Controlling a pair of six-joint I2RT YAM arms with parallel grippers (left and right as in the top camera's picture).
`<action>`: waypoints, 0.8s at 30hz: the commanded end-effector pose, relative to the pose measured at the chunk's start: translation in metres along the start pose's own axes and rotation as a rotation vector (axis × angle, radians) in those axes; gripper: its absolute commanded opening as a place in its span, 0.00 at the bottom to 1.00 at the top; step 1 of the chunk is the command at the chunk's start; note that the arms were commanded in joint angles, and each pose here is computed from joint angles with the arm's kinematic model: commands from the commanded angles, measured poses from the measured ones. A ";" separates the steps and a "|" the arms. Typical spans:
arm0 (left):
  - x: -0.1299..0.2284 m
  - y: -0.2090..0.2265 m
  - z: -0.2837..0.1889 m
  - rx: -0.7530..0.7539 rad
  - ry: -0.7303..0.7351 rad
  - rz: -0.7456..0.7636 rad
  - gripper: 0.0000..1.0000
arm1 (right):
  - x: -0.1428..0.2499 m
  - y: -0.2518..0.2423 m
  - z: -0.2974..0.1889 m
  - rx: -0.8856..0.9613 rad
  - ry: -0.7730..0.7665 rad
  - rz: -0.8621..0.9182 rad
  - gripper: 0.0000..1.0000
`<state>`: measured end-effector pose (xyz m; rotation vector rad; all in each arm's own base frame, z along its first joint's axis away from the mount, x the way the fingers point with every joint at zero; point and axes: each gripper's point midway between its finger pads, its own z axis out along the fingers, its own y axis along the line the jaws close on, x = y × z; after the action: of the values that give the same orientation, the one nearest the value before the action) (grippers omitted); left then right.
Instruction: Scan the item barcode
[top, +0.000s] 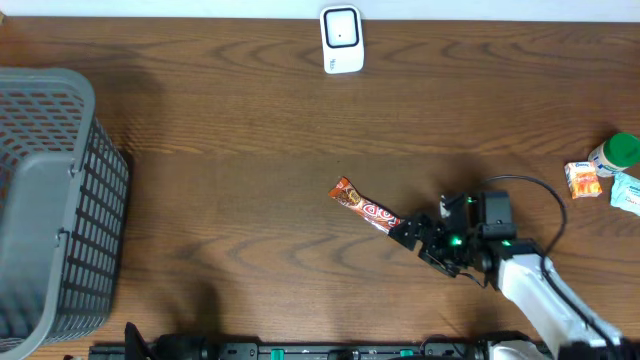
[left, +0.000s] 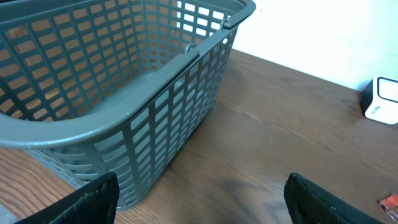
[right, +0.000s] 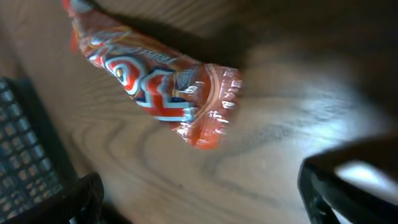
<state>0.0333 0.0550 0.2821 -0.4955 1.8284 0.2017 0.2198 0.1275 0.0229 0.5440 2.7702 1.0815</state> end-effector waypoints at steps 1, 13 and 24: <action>0.000 -0.001 0.000 0.008 -0.001 0.000 0.85 | -0.001 -0.015 0.017 0.069 0.012 0.013 0.96; 0.000 -0.001 0.000 0.008 -0.001 0.000 0.85 | 0.002 -0.038 0.057 0.148 0.055 0.019 0.01; 0.000 -0.001 0.000 0.008 -0.001 0.000 0.86 | -0.039 0.026 0.023 0.047 -0.105 -0.115 0.02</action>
<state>0.0335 0.0546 0.2821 -0.4938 1.8290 0.1992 0.2469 0.1535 -0.0001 0.4553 2.7898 1.0457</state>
